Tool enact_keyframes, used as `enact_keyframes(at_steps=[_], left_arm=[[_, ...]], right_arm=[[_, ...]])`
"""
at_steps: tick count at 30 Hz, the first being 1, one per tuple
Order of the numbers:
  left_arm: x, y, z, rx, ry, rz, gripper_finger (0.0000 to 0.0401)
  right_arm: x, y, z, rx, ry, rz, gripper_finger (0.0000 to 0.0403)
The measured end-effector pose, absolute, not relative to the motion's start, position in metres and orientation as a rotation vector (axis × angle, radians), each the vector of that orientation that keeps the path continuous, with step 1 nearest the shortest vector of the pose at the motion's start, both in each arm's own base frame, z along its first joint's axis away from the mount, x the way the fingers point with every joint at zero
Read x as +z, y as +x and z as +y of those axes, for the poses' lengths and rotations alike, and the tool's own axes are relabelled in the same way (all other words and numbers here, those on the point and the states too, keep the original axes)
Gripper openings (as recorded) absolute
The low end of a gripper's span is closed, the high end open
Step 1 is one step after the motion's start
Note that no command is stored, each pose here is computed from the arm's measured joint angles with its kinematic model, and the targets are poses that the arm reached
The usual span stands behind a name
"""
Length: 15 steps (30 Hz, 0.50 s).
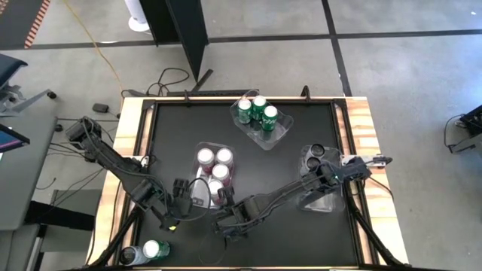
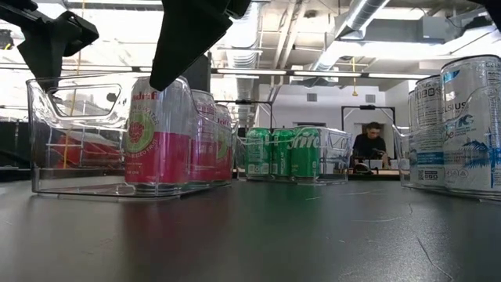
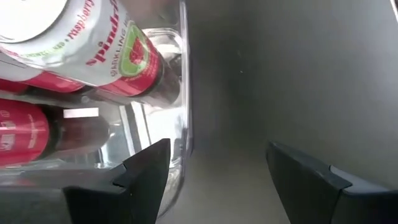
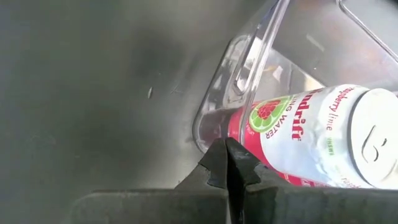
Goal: Sort soda cans
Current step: Put the green soda can into the middle transparent bin
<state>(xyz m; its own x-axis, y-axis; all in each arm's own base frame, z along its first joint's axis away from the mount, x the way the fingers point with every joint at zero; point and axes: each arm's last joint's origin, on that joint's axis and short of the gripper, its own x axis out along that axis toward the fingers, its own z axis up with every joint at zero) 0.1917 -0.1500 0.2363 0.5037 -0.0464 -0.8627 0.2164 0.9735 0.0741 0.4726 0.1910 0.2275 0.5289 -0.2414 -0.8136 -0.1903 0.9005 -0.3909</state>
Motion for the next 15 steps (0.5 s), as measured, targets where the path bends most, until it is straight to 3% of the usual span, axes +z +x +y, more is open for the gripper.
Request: enact_keyframes(at_steps=[15], left_arm=[[0.2385, 0.1947, -0.1535, -0.196, 0.147, 1.000, 0.0258]], right_arm=[[0.2260, 0.4723, 0.1831, -0.036, -0.479, 1.063, 0.0008]])
